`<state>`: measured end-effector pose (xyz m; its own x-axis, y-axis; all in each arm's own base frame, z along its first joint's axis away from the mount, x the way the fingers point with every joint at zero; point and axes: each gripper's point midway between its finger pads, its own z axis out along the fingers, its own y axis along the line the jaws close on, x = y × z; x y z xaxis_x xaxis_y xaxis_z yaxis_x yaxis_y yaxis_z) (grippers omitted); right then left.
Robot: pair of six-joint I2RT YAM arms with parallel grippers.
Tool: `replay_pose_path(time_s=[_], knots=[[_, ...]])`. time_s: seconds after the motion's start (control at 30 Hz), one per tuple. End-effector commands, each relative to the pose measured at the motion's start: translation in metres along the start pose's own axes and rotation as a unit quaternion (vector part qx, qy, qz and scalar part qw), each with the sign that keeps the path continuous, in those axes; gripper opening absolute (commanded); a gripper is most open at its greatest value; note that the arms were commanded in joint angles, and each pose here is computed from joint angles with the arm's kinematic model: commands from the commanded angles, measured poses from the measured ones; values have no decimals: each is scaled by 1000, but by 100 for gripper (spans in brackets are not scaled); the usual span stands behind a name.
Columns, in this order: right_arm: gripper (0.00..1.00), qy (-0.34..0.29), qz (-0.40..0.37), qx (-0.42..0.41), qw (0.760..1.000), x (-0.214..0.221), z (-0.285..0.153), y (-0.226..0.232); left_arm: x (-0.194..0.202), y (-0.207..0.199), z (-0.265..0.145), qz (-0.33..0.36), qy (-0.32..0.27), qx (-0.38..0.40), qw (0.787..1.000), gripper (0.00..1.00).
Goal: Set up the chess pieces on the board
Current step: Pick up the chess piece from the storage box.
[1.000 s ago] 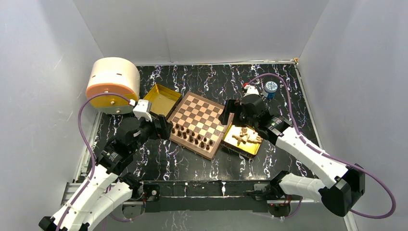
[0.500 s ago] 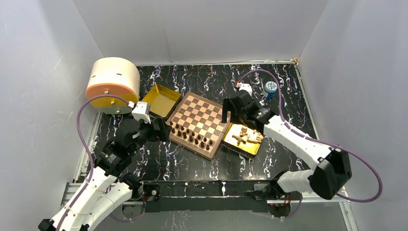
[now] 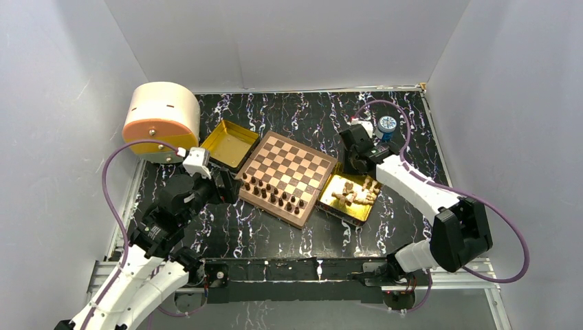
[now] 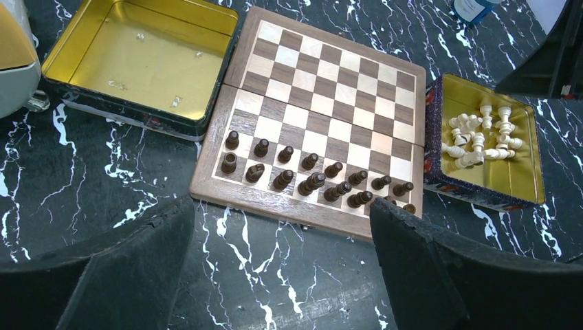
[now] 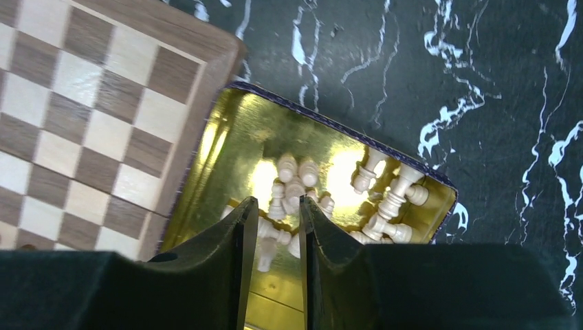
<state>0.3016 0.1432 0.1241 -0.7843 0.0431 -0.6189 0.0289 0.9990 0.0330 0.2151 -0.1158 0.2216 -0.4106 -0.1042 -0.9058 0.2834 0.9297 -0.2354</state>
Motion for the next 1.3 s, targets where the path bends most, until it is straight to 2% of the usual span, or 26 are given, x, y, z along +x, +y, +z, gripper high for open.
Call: replay_pose_path(time_s=[0.0,0.37,0.87,1.27], knots=[[35,12,14,-19,1000,7,6,-5,-7,4,-4,7,-18,-10,1000,95],[36,55,15,-29,998,33,21,-6,-8,5,-5,10,-21,-9,1000,95],[39,79,15,-12,997,47,39,-13,-6,4,-4,14,-18,-8,1000,95],[32,81,10,-14,997,49,42,-13,-7,4,-4,14,-18,-6,1000,95]])
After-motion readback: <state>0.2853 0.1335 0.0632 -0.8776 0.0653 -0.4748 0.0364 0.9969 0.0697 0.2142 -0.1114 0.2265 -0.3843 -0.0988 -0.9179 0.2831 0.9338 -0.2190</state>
